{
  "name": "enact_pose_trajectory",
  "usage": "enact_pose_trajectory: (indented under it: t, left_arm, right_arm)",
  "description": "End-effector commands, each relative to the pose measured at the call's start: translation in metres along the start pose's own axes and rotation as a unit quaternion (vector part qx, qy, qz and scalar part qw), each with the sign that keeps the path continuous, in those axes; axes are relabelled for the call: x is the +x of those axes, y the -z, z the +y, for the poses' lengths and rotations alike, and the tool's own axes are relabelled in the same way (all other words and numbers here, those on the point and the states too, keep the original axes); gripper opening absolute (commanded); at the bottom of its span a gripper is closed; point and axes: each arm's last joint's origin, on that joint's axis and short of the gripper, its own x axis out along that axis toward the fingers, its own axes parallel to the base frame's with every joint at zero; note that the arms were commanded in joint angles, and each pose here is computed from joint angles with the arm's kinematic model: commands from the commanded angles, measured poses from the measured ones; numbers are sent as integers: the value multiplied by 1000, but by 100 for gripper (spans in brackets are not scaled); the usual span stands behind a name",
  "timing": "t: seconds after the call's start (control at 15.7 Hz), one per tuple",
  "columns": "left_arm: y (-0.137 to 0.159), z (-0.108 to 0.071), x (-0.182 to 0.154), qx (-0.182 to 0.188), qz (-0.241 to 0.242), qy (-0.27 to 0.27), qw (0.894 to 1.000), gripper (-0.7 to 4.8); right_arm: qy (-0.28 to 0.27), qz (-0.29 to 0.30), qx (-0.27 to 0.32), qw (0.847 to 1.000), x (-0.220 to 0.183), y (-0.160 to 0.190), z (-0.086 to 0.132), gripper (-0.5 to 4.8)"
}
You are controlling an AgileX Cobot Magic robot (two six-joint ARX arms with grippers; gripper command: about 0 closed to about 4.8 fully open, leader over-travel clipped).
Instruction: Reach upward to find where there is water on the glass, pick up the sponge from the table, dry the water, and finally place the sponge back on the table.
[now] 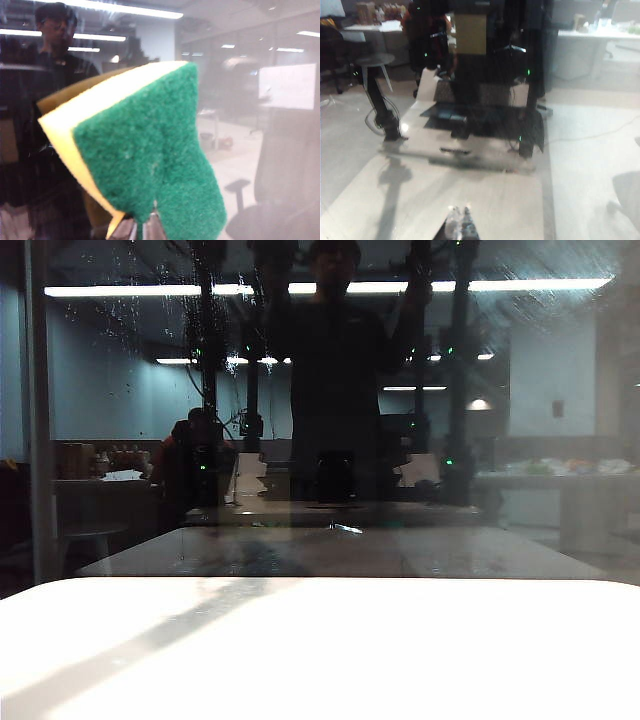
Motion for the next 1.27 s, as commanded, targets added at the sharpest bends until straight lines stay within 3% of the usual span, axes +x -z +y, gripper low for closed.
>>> enact_pose_trajectory:
  t: [0.06, 0.25, 0.64, 0.95, 1.21, 1.27]
  left_arm:
    - [4, 2, 4, 2, -3, -3, 1000, -6]
    - [4, 6, 4, 5, -3, -25, 1000, -6]
    - [-31, 67, -33, 23, 24, -120, 992, -6]
    - [-53, 113, -69, 28, 25, -201, 979, -6]
    - [-50, 119, -74, 20, 50, -189, 980, -6]
    - [-49, 116, -72, 15, 57, -164, 985, -6]
  right_arm:
    - [0, -3, -2, 1000, -4, -1, 0, -6]
    - [0, -4, -2, 1000, -4, -1, 0, -6]
    - [0, -5, -2, 1000, -4, -2, 0, -6]
    - [0, -11, -2, 1000, -4, -3, 0, -6]
    - [0, -12, -2, 1000, -4, -3, 0, -6]
    - [0, -13, -2, 1000, -3, -3, 0, -6]
